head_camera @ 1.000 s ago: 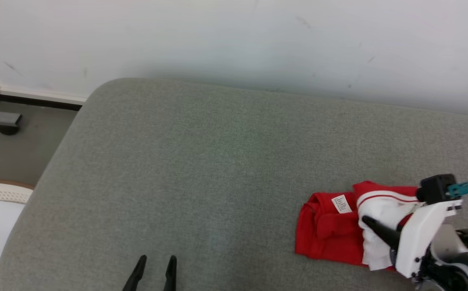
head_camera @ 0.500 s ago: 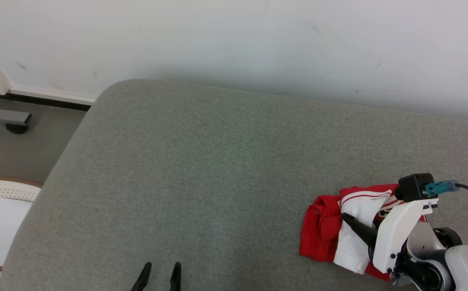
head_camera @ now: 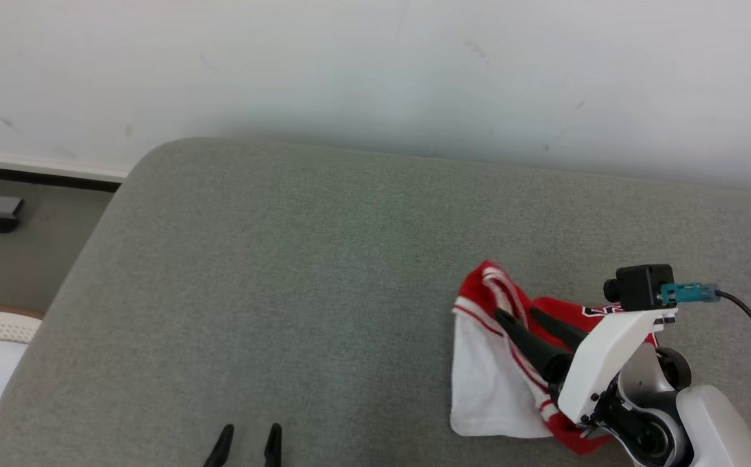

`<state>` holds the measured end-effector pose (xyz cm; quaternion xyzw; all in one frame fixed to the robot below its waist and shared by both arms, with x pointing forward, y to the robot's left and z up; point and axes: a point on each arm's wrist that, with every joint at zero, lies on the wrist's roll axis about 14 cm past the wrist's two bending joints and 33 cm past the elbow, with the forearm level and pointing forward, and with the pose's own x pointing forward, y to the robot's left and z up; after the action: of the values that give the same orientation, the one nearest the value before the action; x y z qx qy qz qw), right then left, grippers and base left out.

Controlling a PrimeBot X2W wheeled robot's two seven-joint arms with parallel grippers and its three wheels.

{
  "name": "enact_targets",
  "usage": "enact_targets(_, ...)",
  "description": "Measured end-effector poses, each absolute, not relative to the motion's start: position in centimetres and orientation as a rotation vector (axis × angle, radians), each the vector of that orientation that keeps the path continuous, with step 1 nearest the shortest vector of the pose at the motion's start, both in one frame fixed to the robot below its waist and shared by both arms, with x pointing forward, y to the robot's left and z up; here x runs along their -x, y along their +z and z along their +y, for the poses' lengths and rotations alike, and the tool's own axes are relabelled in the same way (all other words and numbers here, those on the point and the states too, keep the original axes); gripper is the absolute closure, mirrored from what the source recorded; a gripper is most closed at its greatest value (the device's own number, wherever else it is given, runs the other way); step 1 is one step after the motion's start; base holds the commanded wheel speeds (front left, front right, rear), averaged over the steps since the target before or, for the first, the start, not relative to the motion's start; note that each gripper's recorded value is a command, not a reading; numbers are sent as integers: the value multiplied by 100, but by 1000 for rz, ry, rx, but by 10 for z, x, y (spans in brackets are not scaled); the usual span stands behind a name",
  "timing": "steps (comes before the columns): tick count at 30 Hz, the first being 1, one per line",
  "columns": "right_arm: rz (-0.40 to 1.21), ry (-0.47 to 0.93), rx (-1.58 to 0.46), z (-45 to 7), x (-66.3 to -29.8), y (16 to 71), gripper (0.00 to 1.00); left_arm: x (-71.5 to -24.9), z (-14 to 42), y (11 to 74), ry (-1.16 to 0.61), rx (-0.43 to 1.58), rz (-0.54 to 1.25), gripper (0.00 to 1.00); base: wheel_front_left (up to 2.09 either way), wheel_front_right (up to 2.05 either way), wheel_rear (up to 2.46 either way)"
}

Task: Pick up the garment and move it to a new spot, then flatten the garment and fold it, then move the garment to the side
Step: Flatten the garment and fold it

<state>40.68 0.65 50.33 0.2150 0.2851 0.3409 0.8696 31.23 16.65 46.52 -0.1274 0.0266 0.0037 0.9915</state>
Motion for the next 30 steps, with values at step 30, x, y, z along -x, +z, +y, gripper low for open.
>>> enact_targets(30, -87, 127, -33, -232, -362, 525, 0, -328, 159, 490, -71, 201, -29, 0, 0, 0, 0)
